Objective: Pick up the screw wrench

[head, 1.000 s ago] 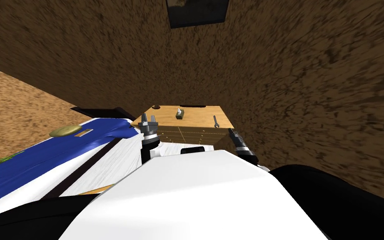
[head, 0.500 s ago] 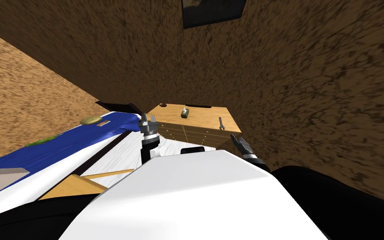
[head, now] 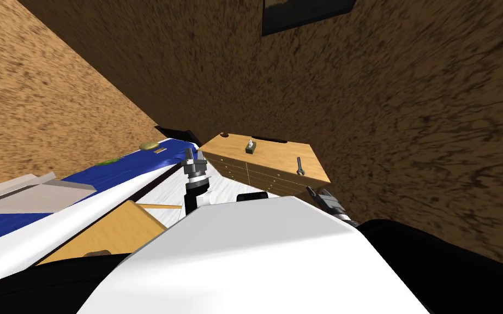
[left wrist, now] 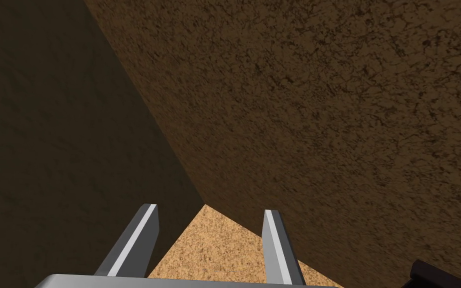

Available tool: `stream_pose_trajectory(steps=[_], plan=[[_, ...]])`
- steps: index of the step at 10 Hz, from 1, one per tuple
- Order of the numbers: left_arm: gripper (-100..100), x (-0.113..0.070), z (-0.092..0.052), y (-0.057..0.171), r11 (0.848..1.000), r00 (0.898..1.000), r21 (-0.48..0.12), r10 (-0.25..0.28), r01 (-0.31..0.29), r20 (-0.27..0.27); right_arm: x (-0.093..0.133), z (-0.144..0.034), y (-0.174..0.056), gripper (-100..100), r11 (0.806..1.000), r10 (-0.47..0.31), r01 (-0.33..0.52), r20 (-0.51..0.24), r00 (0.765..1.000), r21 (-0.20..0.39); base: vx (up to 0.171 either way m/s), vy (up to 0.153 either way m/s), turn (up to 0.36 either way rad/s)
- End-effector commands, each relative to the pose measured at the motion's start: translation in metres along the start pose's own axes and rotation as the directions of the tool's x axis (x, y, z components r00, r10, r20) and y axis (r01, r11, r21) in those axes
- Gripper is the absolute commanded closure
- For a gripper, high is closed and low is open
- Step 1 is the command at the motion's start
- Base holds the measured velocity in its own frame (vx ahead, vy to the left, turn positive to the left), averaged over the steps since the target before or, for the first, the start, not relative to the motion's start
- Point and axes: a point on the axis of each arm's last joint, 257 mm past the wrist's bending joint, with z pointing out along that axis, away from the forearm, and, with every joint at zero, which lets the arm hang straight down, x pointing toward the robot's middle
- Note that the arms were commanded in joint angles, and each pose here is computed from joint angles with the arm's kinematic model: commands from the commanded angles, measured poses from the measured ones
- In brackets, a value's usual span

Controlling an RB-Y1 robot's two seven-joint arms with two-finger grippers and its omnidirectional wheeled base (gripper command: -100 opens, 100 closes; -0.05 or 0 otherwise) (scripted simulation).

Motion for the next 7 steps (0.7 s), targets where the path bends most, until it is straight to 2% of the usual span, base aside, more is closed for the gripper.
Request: stream_pose_trajectory(steps=[1, 2, 3, 4, 5, 6, 7], plan=[[0, 0.0, 0.0, 0.0, 1.0, 1.0, 0.0, 0.0, 0.0, 0.0, 0.011, -0.013, -0.01, -100, 0.998, -0.064, 0.065, -0.043, 0.997, 0.012, 0.002, 0.019, 0.154], [0, 0.0, 0.0, 0.0, 1.0, 1.0, 0.0, 0.0, 0.0, 0.0, 0.025, -0.029, -0.025, -100, 0.988, -0.15, 0.153, -0.107, 0.983, 0.015, 0.004, 0.032, 0.326], [0, 0.0, 0.0, 0.0, 1.0, 1.0, 0.0, 0.0, 0.0, 0.0, 0.027, -0.033, -0.027, -100, 0.985, -0.169, 0.172, -0.118, 0.979, 0.017, 0.005, 0.018, 0.179], [0, 0.0, 0.0, 0.0, 1.0, 1.0, 0.0, 0.0, 0.0, 0.0, 0.04, -0.051, -0.042, -100, 0.966, -0.253, 0.259, -0.186, 0.949, 0.007, 0.011, 0.028, 0.358], [0, 0.0, 0.0, 0.0, 1.0, 1.0, 0.0, 0.0, 0.0, 0.0, 0.042, -0.054, -0.043, -100, 0.961, -0.27, 0.276, -0.193, 0.943, 0.005, 0.008, 0.015, 0.191], [0, 0.0, 0.0, 0.0, 1.0, 1.0, 0.0, 0.0, 0.0, 0.0, 0.053, -0.071, -0.057, -100, 0.936, -0.344, 0.352, -0.252, 0.904, -0.016, 0.01, 0.025, 0.404], [0, 0.0, 0.0, 0.0, 1.0, 1.0, 0.0, 0.0, 0.0, 0.0, 0.055, -0.076, -0.058, -100, 0.927, -0.367, 0.375, -0.265, 0.892, -0.021, 0.011, 0.011, 0.156]])
